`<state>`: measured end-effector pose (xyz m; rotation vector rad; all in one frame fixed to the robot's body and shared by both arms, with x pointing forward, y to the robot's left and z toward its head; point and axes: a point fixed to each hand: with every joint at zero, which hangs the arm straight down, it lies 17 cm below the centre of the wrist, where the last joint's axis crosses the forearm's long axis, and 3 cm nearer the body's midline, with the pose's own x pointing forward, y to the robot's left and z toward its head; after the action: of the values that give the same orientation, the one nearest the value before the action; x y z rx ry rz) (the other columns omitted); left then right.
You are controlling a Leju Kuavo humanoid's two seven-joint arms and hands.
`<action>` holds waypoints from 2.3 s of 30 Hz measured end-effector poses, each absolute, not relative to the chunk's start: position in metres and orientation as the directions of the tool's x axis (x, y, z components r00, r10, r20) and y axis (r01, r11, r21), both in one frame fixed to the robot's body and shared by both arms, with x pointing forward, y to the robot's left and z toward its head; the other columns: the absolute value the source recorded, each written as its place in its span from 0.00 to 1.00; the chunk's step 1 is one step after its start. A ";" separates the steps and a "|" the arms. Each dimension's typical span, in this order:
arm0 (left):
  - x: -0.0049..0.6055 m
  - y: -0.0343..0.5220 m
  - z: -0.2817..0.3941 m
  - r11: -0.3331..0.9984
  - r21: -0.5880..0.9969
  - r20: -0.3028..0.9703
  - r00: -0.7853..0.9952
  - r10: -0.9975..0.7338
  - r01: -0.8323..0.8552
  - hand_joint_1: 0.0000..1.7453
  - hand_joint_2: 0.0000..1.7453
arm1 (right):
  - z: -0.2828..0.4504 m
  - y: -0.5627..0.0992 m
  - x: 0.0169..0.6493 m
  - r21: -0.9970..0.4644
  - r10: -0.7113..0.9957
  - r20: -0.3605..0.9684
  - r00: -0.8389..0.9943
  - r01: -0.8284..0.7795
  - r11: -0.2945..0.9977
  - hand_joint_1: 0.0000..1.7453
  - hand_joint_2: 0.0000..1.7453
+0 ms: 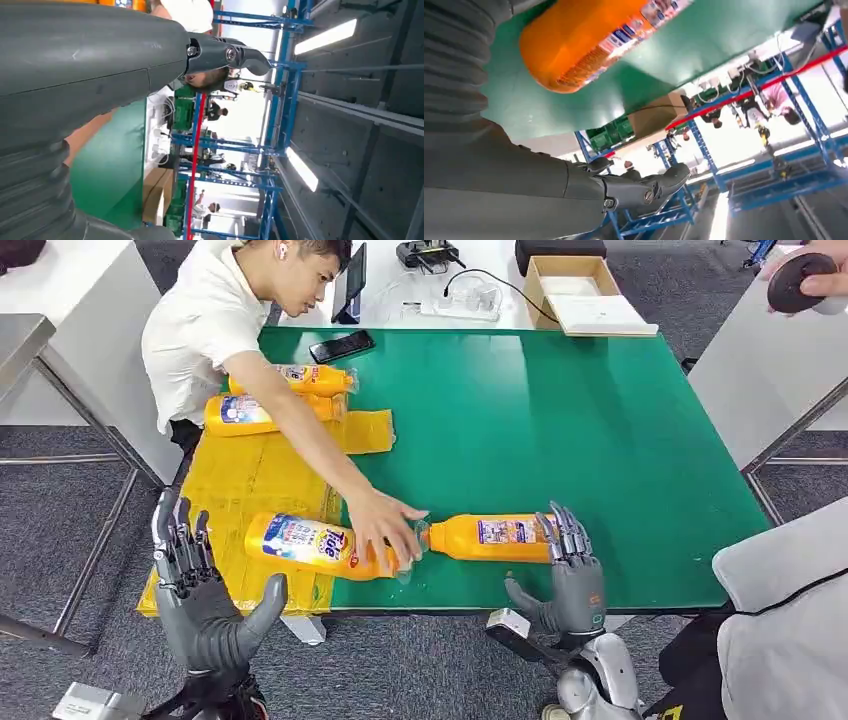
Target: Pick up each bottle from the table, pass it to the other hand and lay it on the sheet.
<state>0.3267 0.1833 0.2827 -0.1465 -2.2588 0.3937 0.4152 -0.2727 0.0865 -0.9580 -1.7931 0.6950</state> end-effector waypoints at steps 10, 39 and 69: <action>0.346 0.169 0.264 0.957 -0.288 0.800 -0.557 0.224 -0.029 0.00 1.00 | 0.045 -0.283 0.448 -0.819 0.838 0.534 -0.118 0.175 0.546 0.00 1.00; 0.373 0.090 0.201 0.867 -0.407 0.879 -0.134 0.457 0.286 0.00 1.00 | -0.026 -0.314 0.497 -0.936 0.958 0.264 0.109 -0.210 0.281 1.00 1.00; 0.383 0.113 0.187 0.906 -0.397 0.893 -0.165 0.418 0.147 0.00 1.00 | -0.019 -0.255 0.486 -0.695 0.718 0.696 0.020 -0.233 0.680 1.00 1.00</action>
<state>0.3835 0.1128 0.1867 -0.4304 -1.7378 0.2525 0.4862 -0.2552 -0.0186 -0.4468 -1.3622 0.7761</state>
